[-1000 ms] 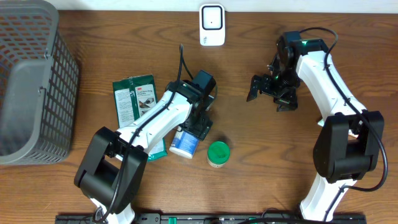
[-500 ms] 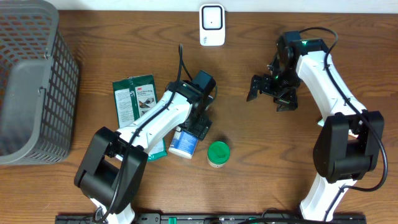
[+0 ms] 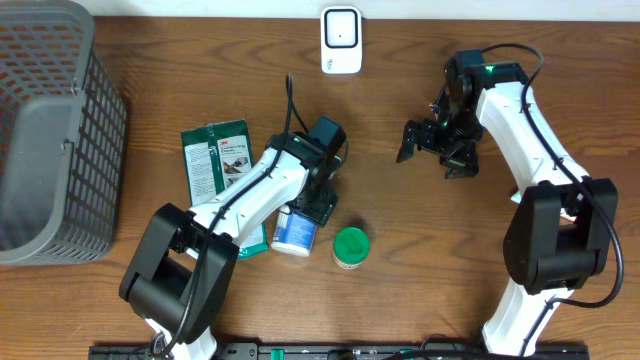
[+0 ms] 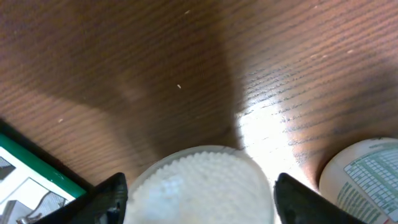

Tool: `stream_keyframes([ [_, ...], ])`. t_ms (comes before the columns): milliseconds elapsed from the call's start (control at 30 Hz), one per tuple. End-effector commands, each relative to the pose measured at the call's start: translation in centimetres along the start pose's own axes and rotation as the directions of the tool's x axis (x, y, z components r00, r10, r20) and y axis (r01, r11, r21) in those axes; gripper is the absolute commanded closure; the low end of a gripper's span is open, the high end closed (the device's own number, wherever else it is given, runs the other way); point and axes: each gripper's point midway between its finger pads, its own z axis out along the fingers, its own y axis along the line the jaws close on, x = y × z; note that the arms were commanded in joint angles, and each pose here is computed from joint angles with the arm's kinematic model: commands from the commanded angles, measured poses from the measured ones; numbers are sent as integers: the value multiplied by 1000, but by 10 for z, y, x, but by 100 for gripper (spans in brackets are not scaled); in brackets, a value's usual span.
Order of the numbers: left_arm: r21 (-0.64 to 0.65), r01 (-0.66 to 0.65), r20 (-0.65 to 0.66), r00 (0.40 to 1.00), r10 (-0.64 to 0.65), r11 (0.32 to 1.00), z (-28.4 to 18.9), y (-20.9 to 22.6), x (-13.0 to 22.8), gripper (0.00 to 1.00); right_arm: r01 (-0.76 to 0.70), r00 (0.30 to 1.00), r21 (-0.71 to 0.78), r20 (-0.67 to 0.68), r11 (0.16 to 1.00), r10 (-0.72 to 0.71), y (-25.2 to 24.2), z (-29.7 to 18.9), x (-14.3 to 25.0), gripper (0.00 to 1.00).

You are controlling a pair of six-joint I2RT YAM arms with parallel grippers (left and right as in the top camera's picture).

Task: Scan the item barcode
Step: 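Lower the left gripper and close it on the white tub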

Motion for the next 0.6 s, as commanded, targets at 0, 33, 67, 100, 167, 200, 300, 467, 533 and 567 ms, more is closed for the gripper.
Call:
stream_keyframes([
  [0, -12, 6, 10, 1000, -6, 1000, -1, 3, -7, 35, 22, 1000, 3, 10, 1000, -22, 2, -3, 2, 1],
  [33, -11, 6, 20, 1000, -5, 1000, -4, 3, -10, 36, 22, 1000, 3, 10, 1000, -22, 2, -2, 2, 1],
  [67, -14, 6, 29, 1000, -5, 1000, -6, 3, -12, 36, 22, 1000, 3, 10, 1000, -22, 2, -3, 2, 1],
  [100, -14, 6, 36, 999, -5, 1000, -9, 3, -14, 36, 22, 1000, 3, 9, 1000, -22, 2, -2, 2, 1],
  [167, -16, 7, 51, 999, -6, 1000, -13, 4, -16, 36, 22, 1000, 3, 9, 1000, -22, 2, -3, 3, 1],
  [200, -15, 8, 58, 998, -7, 1000, -15, 5, -16, 36, 22, 1000, 3, 9, 1000, -22, 2, -2, 3, 1],
  [300, -26, 29, 83, 996, -27, 999, -23, 10, -18, 35, 21, 1000, 3, 9, 1000, -21, 2, -2, 3, 1],
  [467, -93, 206, 140, 971, -192, 974, -34, 39, -23, 21, 22, 1000, 3, 9, 1000, -22, 2, -2, 3, 1],
  [533, -80, 293, 120, 952, -282, 953, -32, 44, -17, 18, 22, 1000, 3, 8, 1000, -22, 2, -2, 3, 1],
  [567, -81, 320, 106, 945, -311, 944, -30, 46, -13, 17, 21, 1000, 4, 6, 1000, -21, 2, -2, 3, 1],
])
